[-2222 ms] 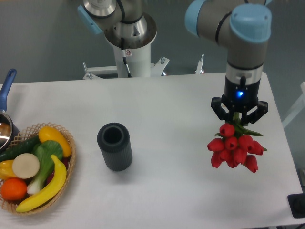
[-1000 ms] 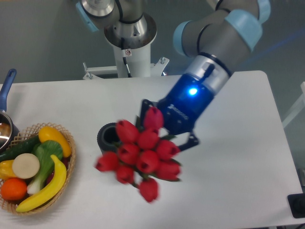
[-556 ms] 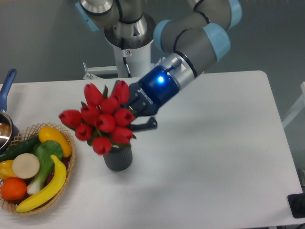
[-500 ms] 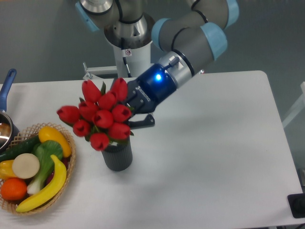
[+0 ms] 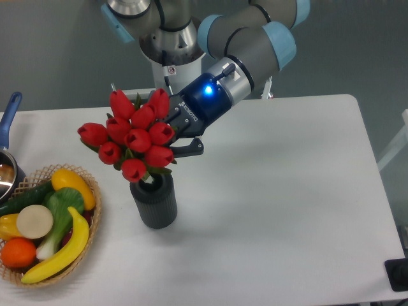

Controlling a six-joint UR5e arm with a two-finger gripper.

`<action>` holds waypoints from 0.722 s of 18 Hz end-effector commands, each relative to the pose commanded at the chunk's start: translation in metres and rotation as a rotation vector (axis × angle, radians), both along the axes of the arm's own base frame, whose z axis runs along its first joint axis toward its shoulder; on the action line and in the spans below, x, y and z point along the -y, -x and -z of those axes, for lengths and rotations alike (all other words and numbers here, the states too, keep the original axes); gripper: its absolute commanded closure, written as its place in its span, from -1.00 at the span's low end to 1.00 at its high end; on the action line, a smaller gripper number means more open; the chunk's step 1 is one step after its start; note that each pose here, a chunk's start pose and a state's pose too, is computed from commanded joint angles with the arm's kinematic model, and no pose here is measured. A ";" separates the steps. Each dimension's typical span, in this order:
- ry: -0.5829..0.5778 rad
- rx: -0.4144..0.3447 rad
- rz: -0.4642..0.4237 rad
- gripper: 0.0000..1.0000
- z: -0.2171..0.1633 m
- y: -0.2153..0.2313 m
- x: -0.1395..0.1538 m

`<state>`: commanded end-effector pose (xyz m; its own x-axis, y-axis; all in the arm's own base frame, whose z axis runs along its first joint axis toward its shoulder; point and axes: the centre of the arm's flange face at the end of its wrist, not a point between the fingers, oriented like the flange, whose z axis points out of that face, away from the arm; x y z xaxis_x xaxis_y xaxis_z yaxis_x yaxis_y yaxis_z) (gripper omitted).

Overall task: Insert the flowers into the vase
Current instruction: 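Lower the tulip stems down into the vase opening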

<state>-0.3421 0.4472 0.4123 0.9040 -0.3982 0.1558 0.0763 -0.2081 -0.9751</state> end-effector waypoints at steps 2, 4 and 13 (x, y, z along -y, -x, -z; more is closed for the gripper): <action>-0.012 -0.031 0.008 0.87 0.019 -0.003 0.004; -0.012 -0.037 0.013 0.84 0.029 -0.007 0.005; 0.017 -0.013 0.037 -0.05 0.080 -0.030 0.012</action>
<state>-0.3123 0.4350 0.3324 0.8908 -0.4286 0.1510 0.0556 -0.2269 -0.9723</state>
